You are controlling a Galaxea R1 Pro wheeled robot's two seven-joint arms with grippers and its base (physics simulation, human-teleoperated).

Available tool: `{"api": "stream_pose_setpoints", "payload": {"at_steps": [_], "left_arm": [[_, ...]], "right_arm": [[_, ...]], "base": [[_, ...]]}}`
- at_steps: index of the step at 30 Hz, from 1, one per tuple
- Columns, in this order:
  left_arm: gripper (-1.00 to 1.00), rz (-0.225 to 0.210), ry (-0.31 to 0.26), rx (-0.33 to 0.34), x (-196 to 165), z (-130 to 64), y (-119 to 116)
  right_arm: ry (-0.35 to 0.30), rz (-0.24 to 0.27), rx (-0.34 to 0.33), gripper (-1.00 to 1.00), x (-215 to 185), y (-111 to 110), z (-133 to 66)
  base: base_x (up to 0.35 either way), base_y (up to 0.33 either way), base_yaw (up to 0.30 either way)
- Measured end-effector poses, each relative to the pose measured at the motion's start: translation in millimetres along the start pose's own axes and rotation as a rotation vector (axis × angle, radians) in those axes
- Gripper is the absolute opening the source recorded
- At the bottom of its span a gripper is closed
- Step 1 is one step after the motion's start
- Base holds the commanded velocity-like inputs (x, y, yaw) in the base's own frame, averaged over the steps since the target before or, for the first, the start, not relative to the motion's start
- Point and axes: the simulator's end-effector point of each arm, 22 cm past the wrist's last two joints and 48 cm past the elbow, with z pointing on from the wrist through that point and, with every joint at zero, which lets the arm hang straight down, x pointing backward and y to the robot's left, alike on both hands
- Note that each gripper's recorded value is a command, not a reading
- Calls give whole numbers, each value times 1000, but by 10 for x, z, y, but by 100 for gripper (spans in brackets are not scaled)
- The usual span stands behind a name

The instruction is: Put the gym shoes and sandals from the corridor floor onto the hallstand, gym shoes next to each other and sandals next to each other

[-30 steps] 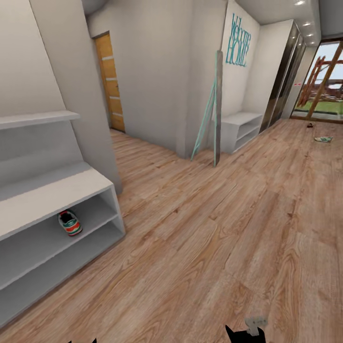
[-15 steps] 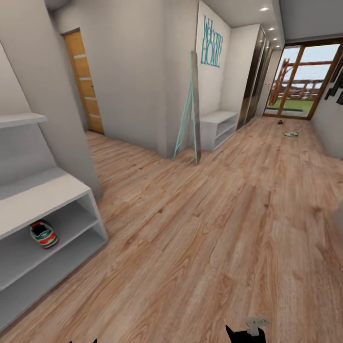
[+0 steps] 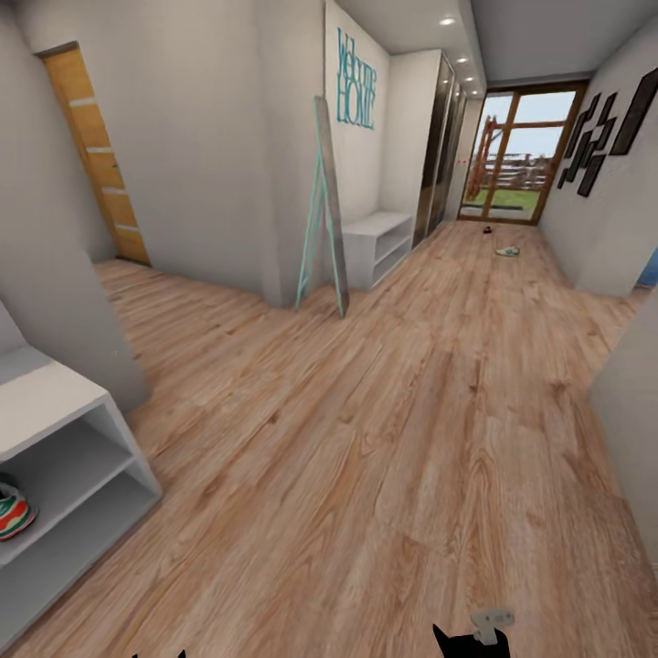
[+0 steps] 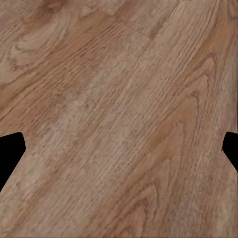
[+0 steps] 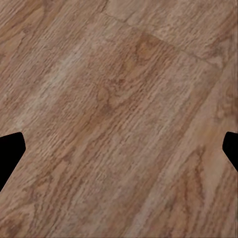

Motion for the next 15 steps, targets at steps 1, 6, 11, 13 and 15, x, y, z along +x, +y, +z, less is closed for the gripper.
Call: {"api": "stream_pose_setpoints", "payload": {"at_steps": [1,6,11,13,15], "left_arm": [[100,0,0,-1,1,-1,3],[100,-1,0,-2,1,-2,6],[100,-1,0,-3,2,-2,10],[100,-1,0,-4,2,-3,11],[100,-1,0,-4,2,-3,11]], "right_arm": [[0,1,0,100,1,-4,-2],[1,0,-3,100,5,4,-2],[2,-1,-4,100,6,7,-2],[1,-1,-4,100,3,9,-1],[1,-1,-5,100,2,10,0]], "base": [[331,0,-267],[334,0,-266],[337,0,-136],[337,0,-49],[337,0,-31]]}}
